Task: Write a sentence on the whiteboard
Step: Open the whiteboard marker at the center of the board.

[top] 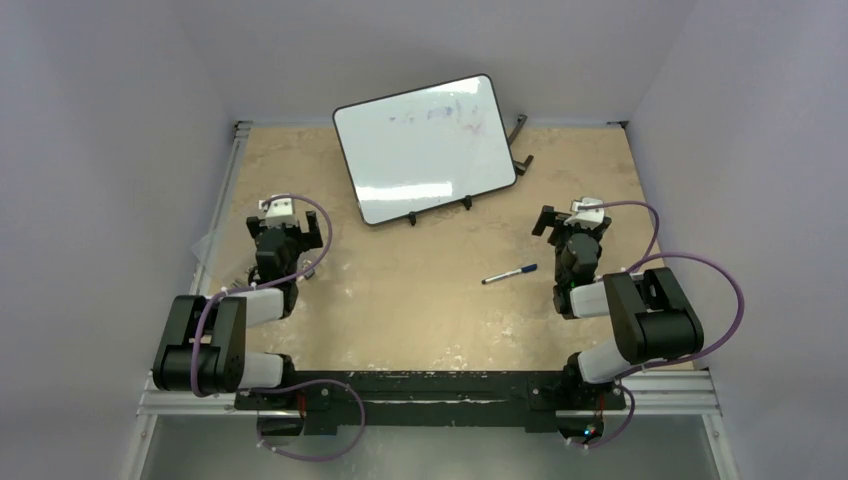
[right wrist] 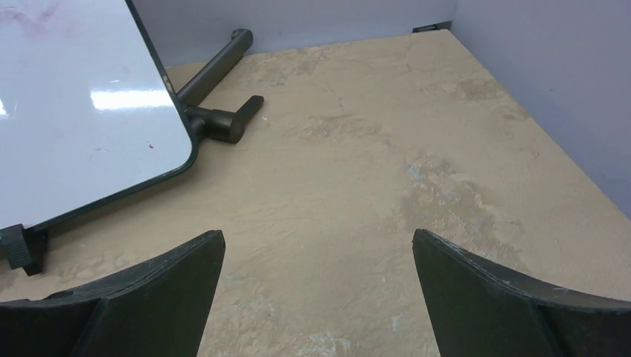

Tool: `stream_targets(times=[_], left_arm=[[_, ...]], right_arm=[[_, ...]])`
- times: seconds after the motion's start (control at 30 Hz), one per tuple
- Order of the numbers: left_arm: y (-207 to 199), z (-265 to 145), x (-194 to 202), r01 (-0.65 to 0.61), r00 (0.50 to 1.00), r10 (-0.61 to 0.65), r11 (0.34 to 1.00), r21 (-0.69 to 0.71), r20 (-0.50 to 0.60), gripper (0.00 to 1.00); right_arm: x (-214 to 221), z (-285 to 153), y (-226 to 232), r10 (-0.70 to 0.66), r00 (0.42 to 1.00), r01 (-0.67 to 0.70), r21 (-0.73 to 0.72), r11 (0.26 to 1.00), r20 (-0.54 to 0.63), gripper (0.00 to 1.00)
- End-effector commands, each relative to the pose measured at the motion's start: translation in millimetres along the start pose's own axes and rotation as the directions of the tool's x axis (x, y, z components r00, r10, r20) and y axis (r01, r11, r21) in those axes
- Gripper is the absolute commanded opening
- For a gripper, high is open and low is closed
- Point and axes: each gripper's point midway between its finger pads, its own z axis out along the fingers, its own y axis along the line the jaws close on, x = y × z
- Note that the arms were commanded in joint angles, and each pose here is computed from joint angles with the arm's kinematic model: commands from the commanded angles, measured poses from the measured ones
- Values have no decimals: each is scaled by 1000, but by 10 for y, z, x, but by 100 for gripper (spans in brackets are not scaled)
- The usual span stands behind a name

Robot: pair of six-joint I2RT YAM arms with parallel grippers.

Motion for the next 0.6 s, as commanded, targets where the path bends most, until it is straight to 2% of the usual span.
stream_targets(times=[0.0, 0.13, 0.33, 0.4, 0.5, 0.57], left_arm=[[-20, 49, -252, 2, 997, -4, 1000, 15, 83, 100], [-155, 60, -247, -24, 997, 16, 993, 118, 71, 100], [-161, 62, -258, -26, 997, 17, 992, 122, 74, 100], [-148, 66, -320, -19, 998, 13, 993, 112, 59, 100], [-144, 47, -475, -25, 1000, 24, 993, 113, 9, 100], [-146, 28, -591, -29, 1000, 29, 993, 116, 1, 100]], right_arm=[[-229, 55, 19, 19, 997, -18, -5, 1000, 76, 99], [-226, 57, 25, 20, 997, -19, -8, 1000, 74, 99], [-295, 17, 26, -13, 996, 14, -12, 1000, 83, 99], [-377, -2, -5, -14, 999, 13, 29, 1000, 43, 99], [-675, 8, 23, 143, 988, -137, 89, 987, -59, 99], [-872, 0, 76, 272, 958, -260, 124, 958, -95, 99]])
